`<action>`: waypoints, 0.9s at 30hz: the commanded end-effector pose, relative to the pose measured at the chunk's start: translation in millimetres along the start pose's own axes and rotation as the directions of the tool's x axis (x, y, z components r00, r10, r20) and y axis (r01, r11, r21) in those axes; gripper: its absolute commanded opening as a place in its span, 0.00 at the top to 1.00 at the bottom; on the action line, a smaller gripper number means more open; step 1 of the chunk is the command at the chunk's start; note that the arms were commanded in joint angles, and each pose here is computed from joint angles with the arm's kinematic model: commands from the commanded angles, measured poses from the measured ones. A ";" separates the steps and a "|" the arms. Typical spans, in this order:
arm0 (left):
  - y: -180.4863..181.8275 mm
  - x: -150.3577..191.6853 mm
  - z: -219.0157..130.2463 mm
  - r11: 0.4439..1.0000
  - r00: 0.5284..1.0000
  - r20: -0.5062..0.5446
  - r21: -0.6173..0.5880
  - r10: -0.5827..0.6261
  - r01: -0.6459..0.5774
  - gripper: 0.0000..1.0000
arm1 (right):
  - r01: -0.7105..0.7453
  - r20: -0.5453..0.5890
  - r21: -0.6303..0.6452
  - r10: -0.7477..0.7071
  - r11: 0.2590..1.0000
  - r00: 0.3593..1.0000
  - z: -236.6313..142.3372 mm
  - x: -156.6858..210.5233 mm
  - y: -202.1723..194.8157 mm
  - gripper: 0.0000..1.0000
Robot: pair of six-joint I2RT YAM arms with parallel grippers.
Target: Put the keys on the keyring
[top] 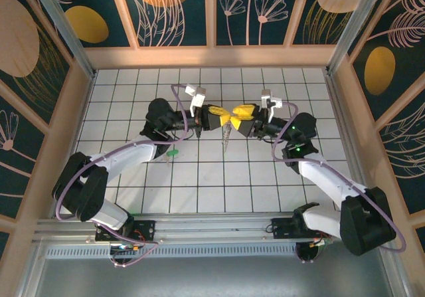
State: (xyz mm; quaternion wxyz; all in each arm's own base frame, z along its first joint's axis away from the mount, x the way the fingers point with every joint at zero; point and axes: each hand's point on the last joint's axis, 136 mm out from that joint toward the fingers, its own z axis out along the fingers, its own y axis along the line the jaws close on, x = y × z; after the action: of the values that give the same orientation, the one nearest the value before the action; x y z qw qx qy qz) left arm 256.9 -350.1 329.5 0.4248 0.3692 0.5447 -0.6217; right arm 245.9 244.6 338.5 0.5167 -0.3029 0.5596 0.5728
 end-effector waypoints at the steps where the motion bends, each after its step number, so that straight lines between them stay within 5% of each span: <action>1: -8.5 -8.5 1.4 0.994 0.992 -0.061 -0.005 0.106 -0.107 1.00 | 0.069 -0.014 0.034 -0.069 0.997 0.998 -9.6 -3.4 3.2 0.52; 11: -2.4 3.9 5.1 0.985 0.953 -0.250 0.004 0.170 -0.174 1.00 | 0.075 -0.110 0.078 -0.066 0.994 0.992 -17.4 19.2 -6.9 0.49; 27: -1.7 18.4 3.8 0.987 0.934 -0.319 0.038 0.159 -0.155 1.00 | 0.019 -0.155 0.033 -0.013 0.999 0.988 -12.2 35.4 -16.4 0.50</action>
State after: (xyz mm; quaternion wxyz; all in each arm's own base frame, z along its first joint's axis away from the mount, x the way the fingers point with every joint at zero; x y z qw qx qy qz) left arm 253.3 -353.5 303.9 0.3753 0.4919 0.5936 -0.5147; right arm 249.4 238.5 293.2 0.4777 -0.3261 0.6184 0.5320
